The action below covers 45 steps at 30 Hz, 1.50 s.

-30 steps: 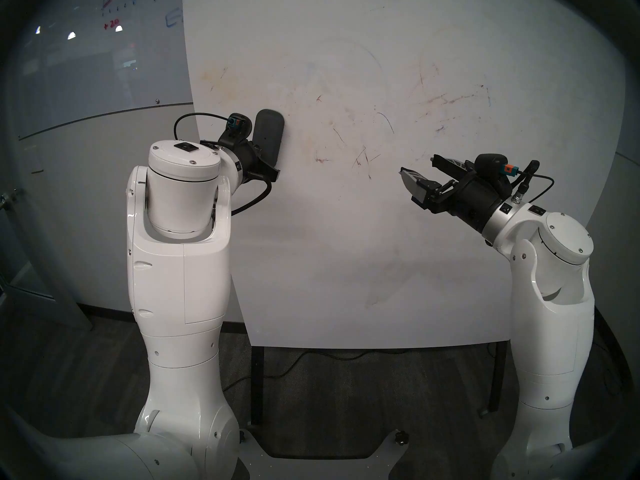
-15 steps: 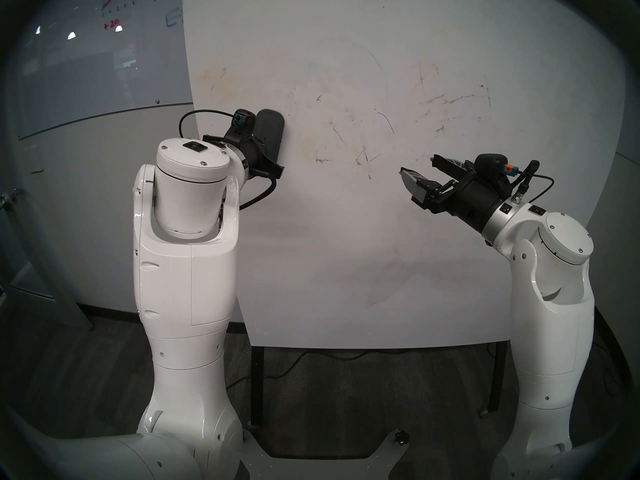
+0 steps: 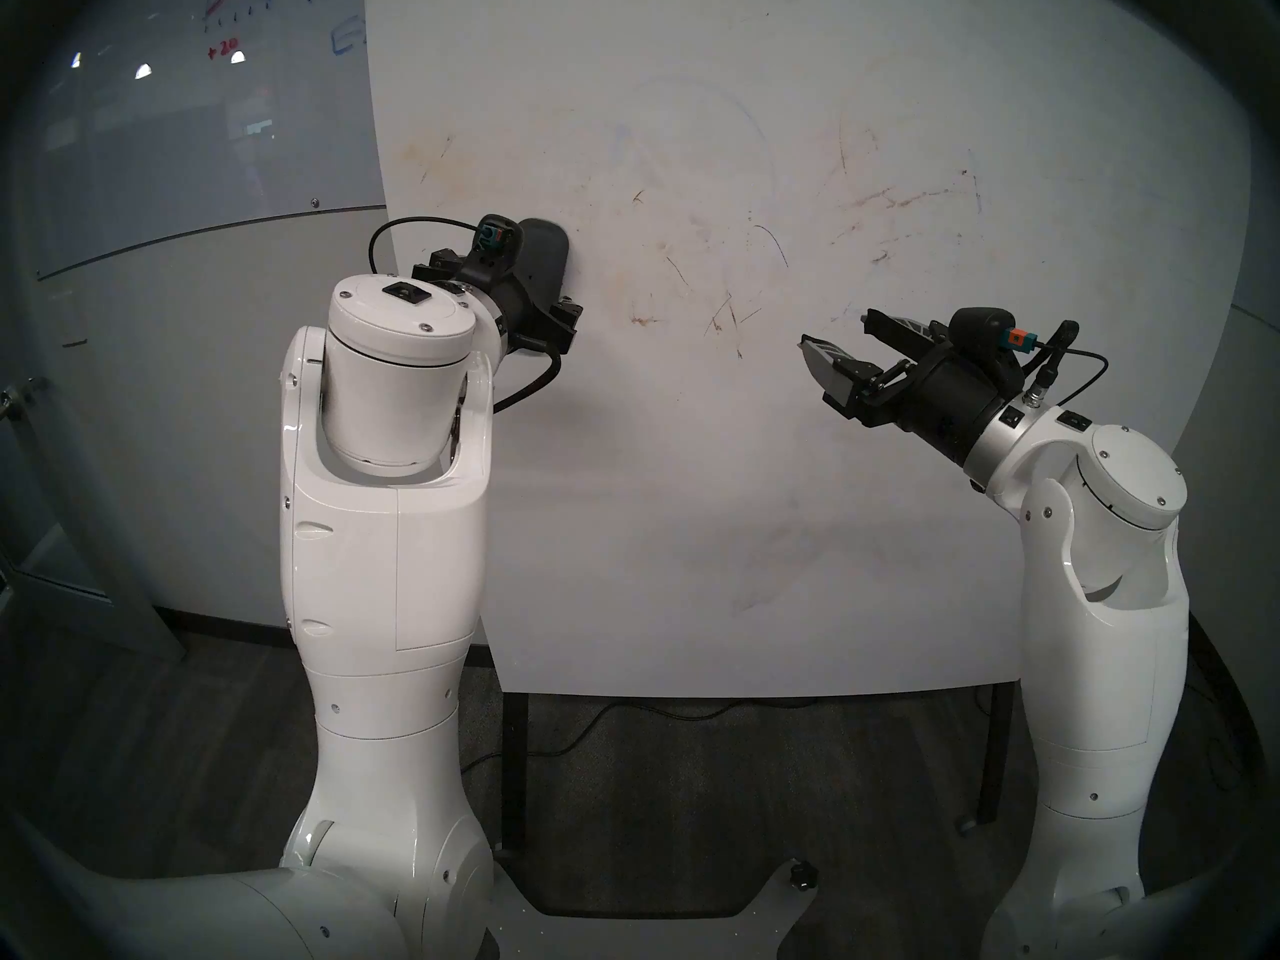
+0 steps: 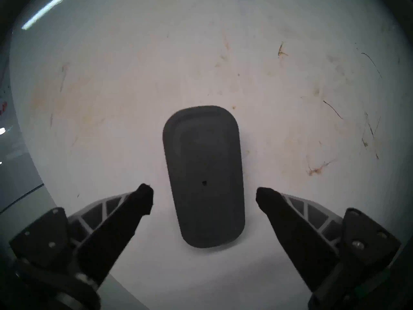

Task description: Erase all marks on the whiteboard with the eraser

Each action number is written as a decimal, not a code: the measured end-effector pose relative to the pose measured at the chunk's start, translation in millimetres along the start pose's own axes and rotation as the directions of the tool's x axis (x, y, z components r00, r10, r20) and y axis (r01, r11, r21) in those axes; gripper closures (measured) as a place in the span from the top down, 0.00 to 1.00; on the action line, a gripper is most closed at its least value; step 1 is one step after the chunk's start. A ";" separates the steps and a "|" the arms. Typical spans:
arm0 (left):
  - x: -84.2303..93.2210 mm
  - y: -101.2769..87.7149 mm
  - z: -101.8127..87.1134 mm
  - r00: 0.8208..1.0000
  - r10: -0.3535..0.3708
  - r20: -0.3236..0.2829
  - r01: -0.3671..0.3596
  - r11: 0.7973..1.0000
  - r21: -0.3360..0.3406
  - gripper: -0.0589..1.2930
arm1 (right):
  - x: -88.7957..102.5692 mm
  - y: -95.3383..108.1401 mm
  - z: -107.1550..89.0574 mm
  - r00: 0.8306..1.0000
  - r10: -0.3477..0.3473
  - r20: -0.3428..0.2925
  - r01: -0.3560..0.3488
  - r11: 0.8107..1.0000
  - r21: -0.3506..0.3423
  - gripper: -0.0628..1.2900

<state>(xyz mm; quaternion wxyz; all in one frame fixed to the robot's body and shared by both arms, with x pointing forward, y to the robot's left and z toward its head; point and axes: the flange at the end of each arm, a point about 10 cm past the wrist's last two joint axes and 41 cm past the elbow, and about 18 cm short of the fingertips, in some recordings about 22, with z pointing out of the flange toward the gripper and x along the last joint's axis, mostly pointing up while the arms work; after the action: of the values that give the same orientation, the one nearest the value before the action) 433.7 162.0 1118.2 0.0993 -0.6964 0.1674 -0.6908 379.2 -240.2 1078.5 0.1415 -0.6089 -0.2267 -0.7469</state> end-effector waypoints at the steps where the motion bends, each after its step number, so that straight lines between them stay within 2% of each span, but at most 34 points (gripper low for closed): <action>1: 0.2 0.4 0.1 1.000 -0.002 -0.001 0.002 1.000 0.000 0.82 | 0.0 0.0 0.0 1.000 0.000 0.000 0.000 1.000 0.000 0.94; 2: 0.4 0.8 0.4 1.000 -0.003 -0.001 0.003 1.000 -0.001 0.91 | 0.0 0.0 0.0 1.000 0.000 0.000 0.000 1.000 0.000 0.94; 3: 0.4 1.1 0.9 1.000 -0.004 -0.001 0.004 1.000 -0.001 0.95 | 0.0 0.0 0.0 1.000 0.000 0.000 0.000 1.000 0.000 0.94; 17: -15.0 -4.6 21.7 0.999 -0.036 0.035 0.036 0.999 0.015 0.95 | 0.0 0.0 0.0 1.000 0.000 0.000 0.000 1.000 0.000 0.94; 27: -14.3 -4.7 24.3 0.999 -0.047 0.026 0.047 0.999 0.010 0.94 | 0.0 0.0 0.0 1.000 0.000 0.000 0.000 1.000 0.000 0.94; 28: -14.3 -4.7 24.2 0.999 -0.048 0.026 0.047 0.999 0.010 0.87 | 0.0 0.0 0.0 1.000 0.000 0.000 0.000 1.000 0.000 0.94; 29: -14.2 -4.7 23.9 0.999 -0.048 0.025 0.048 0.999 0.010 0.69 | 0.0 0.0 0.0 1.000 0.000 0.000 0.000 1.000 0.000 0.94; 30: -14.2 -4.5 23.6 0.999 -0.048 0.025 0.048 0.999 0.010 0.57 | 0.0 0.0 0.0 1.000 0.000 0.000 0.000 1.000 0.000 0.94; 40: -12.8 -4.7 19.9 0.998 -0.058 0.016 0.058 0.998 0.014 0.53 | 0.0 0.0 0.0 1.000 0.000 0.000 0.000 1.000 0.000 0.94; 45: -10.2 -10.7 13.6 0.996 -0.084 0.000 0.084 0.996 0.026 0.53 | -0.1 0.0 0.0 1.000 0.000 0.000 0.000 1.000 0.000 0.94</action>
<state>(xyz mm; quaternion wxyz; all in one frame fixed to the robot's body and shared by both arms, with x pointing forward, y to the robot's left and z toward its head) 448.4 174.3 1112.3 0.0792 -0.7019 0.1290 -0.6960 379.2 -240.2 1078.5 0.1416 -0.6089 -0.2267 -0.7469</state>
